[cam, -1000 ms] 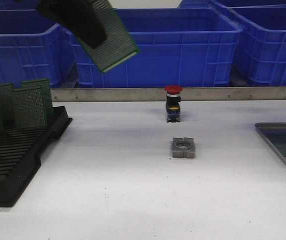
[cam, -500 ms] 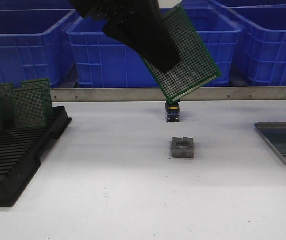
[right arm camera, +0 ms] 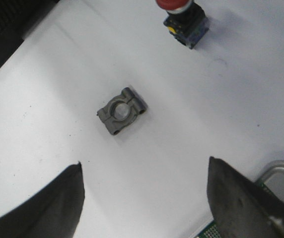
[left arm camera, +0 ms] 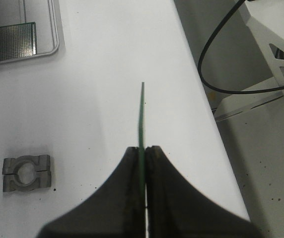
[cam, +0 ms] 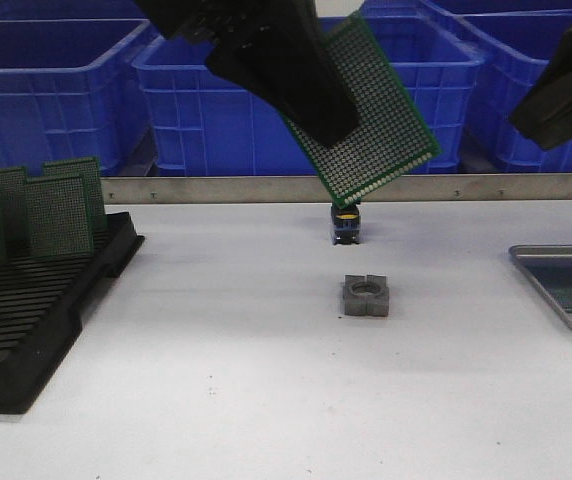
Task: Place circuit board on tray
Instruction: 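Move the right gripper to the board and grasp its free edge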
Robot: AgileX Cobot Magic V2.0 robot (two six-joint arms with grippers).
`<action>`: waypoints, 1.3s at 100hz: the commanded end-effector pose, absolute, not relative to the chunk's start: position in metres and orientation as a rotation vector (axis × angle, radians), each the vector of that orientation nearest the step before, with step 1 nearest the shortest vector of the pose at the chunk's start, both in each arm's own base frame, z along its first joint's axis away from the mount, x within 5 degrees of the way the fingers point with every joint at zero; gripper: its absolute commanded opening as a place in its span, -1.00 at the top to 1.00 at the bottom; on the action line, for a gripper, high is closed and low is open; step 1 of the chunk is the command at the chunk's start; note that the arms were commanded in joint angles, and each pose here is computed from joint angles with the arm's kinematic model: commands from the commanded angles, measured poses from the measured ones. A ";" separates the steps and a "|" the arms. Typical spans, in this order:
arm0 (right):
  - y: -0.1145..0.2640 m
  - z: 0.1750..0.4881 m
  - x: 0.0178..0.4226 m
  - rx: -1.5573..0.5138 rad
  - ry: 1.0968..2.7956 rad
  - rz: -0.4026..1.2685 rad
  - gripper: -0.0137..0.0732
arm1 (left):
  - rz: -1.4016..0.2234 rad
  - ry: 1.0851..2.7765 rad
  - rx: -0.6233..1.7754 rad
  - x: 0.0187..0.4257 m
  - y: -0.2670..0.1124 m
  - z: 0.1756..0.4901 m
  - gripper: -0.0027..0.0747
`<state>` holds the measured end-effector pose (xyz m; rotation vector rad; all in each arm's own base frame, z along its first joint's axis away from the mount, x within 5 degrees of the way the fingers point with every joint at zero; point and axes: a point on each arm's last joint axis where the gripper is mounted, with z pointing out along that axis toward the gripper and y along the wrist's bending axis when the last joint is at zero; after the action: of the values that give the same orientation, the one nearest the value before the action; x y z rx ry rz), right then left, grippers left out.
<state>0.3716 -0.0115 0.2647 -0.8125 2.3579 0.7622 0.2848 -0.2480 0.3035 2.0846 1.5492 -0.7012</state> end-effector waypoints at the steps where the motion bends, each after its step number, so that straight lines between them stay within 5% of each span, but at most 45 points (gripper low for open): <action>1: 0.007 0.304 0.343 -0.994 2.257 0.826 -0.55 | -0.736 1.478 2.027 0.275 -0.250 0.331 0.98; 44: 0.052 0.335 0.281 -1.235 2.112 0.771 -0.55 | -0.739 1.477 2.030 0.275 -0.250 0.331 0.98; 130: 0.128 0.323 0.257 -1.560 1.993 0.885 -0.55 | -0.739 1.477 2.030 0.275 -0.250 0.331 0.98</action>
<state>0.2685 0.1265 0.3089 -1.5085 2.0471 0.7831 0.2851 -0.2483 0.3029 2.0838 1.5504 -0.7008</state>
